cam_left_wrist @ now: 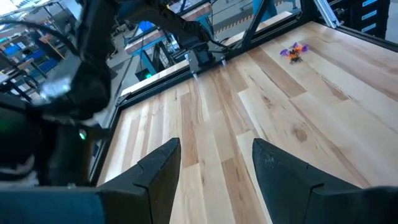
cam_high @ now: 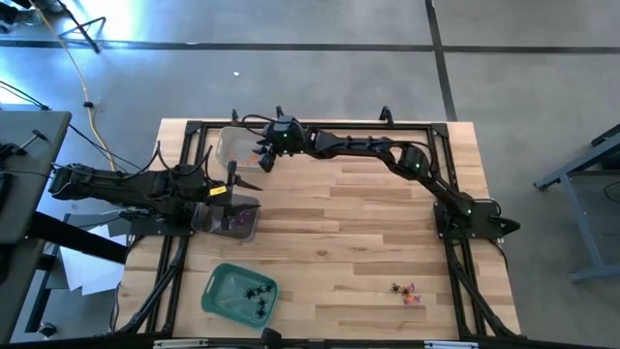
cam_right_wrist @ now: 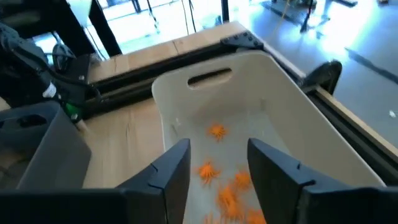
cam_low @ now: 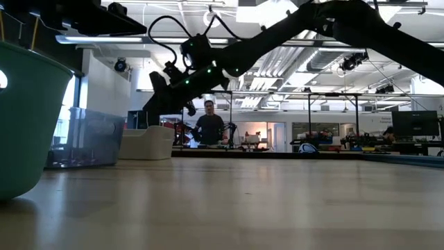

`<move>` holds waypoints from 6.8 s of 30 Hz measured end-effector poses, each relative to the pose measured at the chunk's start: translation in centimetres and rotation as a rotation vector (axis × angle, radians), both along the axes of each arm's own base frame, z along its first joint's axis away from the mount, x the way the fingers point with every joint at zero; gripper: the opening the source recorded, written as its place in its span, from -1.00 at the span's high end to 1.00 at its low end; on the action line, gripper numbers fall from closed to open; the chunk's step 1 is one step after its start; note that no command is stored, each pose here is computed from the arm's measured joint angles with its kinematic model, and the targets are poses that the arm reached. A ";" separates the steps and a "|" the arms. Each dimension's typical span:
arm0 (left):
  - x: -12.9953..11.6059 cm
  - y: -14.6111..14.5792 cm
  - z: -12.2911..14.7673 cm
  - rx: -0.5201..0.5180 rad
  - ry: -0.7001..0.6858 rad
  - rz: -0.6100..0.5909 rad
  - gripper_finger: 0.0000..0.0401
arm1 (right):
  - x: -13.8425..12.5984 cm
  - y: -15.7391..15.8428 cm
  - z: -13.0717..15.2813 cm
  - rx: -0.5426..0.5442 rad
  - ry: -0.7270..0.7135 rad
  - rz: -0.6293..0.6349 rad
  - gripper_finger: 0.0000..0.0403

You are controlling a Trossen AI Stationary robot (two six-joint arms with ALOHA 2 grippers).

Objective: Sort Halloween decoration
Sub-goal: Put the top black spider into the green bin

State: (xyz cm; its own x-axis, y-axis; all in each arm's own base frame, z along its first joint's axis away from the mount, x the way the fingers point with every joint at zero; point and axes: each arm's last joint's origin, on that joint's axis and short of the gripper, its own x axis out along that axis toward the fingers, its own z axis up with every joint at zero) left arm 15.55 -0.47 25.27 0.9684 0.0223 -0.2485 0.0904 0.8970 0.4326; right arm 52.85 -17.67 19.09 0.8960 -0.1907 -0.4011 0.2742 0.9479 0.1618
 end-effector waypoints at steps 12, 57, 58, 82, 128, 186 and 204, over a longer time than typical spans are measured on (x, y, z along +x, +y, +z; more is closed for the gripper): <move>-0.3 0.0 -0.1 0.017 0.019 -0.004 0.07 | -4.5 1.4 3.5 0.038 0.400 0.063 0.36; 6.2 0.6 -0.5 0.069 -0.222 0.045 0.07 | -27.1 28.7 -1.1 0.825 0.675 -0.496 0.61; 6.6 0.5 -0.5 0.078 -0.241 0.031 0.07 | -27.5 29.3 -1.1 0.836 0.690 -0.505 0.61; 13.4 -1.2 -0.8 0.092 -0.300 -0.178 0.07 | -34.5 37.7 -2.4 0.942 0.828 -0.703 0.61; 13.6 -1.3 -0.6 0.066 -0.320 -0.192 0.07 | -33.3 38.5 -4.8 0.857 0.798 -0.624 0.36; 13.5 -1.9 -1.0 0.032 -0.282 -0.317 0.07 | -32.0 36.5 -3.7 0.725 0.766 -0.487 1.00; 10.8 -3.4 -0.2 -0.048 -0.100 -0.516 0.07 | -23.2 33.0 0.3 0.507 0.095 -0.063 1.00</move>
